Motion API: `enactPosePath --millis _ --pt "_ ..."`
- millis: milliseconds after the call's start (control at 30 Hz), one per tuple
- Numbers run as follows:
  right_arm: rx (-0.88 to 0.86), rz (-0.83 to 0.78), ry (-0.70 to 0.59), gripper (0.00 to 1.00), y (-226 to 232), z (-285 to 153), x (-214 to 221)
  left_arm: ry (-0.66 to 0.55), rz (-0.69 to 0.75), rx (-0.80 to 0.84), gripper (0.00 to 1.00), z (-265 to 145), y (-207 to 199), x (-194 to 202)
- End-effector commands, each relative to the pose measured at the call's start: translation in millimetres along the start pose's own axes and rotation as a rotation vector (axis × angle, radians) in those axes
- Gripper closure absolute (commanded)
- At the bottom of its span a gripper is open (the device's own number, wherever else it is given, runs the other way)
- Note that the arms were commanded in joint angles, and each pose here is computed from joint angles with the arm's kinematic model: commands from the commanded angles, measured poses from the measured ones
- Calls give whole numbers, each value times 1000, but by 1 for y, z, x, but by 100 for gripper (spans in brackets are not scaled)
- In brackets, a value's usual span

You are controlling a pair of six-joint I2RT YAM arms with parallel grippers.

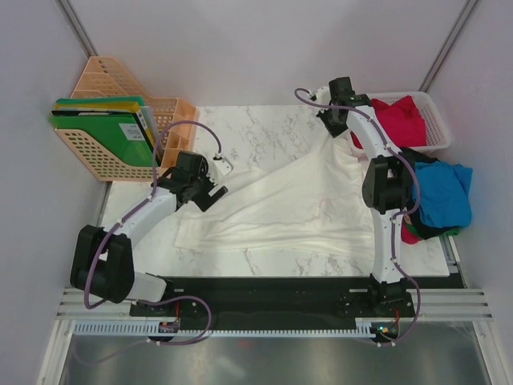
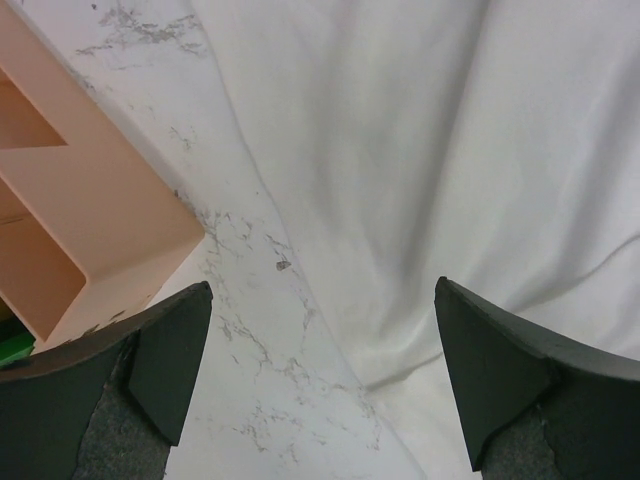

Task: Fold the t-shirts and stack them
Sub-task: Grap the side of the flattened tshirt furthest away from the robot with both arms

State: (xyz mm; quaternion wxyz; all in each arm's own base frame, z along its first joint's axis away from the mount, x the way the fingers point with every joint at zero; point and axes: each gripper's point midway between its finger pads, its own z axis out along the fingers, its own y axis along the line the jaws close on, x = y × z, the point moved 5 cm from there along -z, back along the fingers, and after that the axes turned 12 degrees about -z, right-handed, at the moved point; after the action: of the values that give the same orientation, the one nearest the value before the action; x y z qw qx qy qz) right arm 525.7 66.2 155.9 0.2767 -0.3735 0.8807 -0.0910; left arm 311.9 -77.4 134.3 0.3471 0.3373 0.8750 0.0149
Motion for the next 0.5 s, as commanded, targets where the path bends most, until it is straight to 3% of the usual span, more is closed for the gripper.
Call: enactPosePath --millis 0,367,467 --pt "57 18 -15 100 -13 0 0 15 -3 34 0 7 -10 3" --pt "74 22 31 98 -10 8 14 24 11 45 0 13 -18 -3" --pt "59 36 9 99 -8 5 11 14 13 -36 0 13 -5 -9"
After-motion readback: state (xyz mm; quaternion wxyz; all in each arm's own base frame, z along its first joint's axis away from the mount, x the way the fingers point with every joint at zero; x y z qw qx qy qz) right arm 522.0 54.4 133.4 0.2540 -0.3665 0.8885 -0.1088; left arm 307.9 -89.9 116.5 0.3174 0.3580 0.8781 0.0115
